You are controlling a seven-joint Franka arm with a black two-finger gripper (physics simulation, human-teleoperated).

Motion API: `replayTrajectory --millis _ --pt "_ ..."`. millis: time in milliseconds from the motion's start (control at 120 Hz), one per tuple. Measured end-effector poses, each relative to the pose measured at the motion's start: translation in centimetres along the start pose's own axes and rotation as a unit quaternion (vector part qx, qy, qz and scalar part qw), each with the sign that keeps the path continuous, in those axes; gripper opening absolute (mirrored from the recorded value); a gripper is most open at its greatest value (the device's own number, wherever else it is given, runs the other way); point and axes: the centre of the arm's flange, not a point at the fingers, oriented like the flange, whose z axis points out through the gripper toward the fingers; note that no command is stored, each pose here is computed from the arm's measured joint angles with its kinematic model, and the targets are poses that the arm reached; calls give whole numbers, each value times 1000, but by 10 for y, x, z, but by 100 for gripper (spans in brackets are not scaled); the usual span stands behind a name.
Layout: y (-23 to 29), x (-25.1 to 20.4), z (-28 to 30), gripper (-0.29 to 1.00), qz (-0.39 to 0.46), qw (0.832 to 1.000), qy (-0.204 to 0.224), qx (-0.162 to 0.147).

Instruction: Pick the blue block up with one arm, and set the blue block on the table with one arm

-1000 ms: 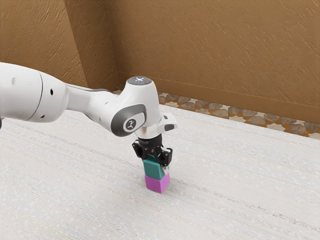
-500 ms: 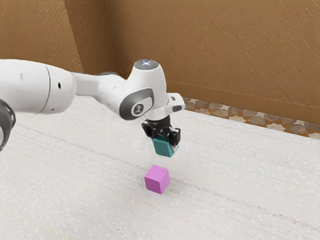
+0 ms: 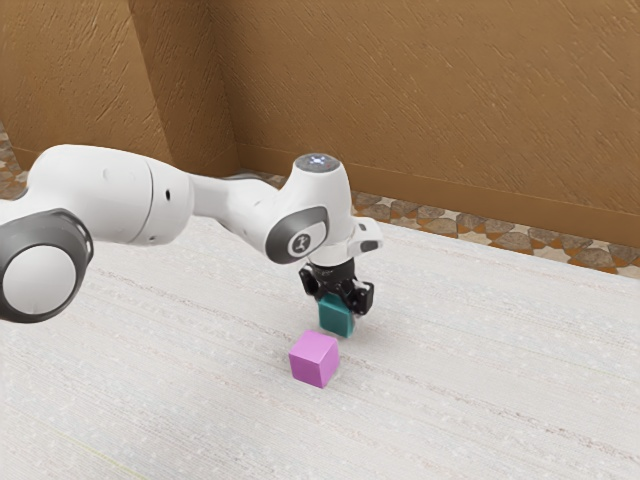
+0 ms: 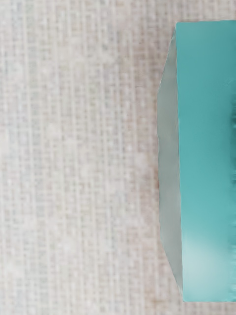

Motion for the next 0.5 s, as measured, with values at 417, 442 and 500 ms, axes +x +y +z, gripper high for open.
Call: replayTrajectory --millis 417,442,500 --pt "3 2 -12 64 24 1000 7 -11" --pt "3 3 -19 64 26 1000 12 -11" --pt "4 3 -36 65 30 999 22 -10"
